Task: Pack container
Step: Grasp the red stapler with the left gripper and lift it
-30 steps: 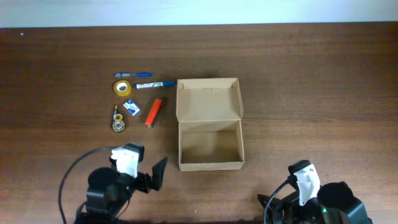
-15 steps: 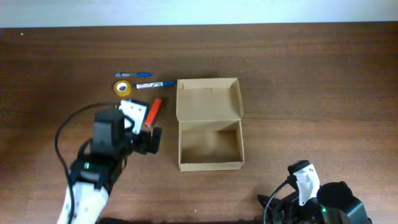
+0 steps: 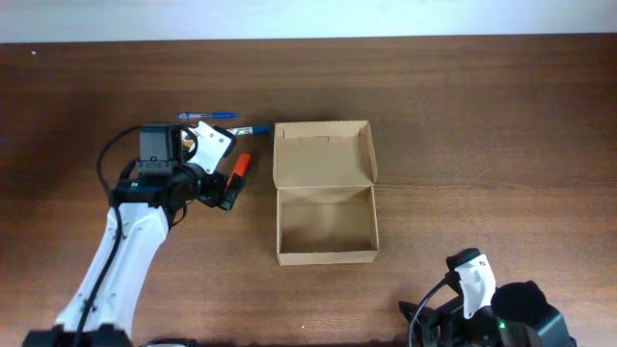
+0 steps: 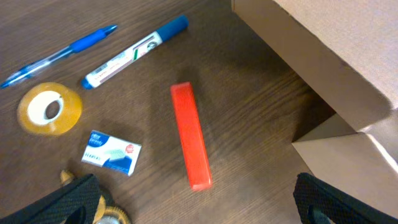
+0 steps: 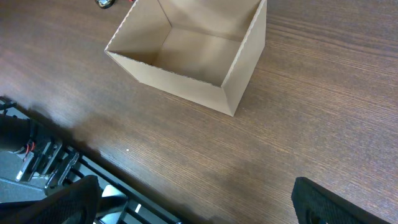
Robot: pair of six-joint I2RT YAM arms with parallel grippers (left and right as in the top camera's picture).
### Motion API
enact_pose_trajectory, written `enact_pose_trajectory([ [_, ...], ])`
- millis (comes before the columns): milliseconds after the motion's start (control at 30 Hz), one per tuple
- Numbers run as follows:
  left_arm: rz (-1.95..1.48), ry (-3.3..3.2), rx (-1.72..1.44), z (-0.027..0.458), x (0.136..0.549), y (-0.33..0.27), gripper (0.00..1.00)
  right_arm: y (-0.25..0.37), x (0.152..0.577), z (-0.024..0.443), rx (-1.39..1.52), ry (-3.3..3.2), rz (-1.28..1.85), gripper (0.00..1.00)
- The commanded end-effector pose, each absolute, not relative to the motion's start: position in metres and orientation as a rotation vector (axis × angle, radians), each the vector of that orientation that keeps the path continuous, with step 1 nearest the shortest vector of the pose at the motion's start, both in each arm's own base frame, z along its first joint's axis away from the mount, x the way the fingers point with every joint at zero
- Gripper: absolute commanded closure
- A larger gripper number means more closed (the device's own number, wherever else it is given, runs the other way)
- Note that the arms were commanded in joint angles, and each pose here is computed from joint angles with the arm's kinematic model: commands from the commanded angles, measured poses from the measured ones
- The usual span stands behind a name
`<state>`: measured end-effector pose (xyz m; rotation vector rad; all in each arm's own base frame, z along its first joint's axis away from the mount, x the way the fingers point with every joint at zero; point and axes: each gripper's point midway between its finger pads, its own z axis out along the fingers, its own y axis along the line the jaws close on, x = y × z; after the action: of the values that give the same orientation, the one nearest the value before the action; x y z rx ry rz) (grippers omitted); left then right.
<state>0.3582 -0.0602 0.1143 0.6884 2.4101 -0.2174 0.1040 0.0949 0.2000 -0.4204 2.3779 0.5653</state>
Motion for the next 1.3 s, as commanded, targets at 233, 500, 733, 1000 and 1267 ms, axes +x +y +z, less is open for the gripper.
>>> enact_pose_trajectory([
  [233,-0.258,2.400,0.736,0.098,0.373,-0.065,0.01,0.097,0.103,0.199,-0.438,2.381,0.571,0.01],
  [500,-0.204,2.383,0.724,0.078,0.396,-0.060,0.03,0.097,0.103,0.199,-0.437,2.381,0.572,0.01],
  [733,-0.211,2.399,0.729,0.055,0.405,-0.062,0.08,0.097,0.103,0.199,-0.437,2.381,0.572,0.01],
  [1000,-0.223,2.417,0.740,0.036,0.409,-0.065,0.17,0.097,0.103,0.199,-0.437,2.381,0.572,0.01],
  [1267,-0.113,2.487,0.788,0.011,0.404,-0.069,0.23,0.097,0.103,0.199,-0.438,2.381,0.572,0.01],
])
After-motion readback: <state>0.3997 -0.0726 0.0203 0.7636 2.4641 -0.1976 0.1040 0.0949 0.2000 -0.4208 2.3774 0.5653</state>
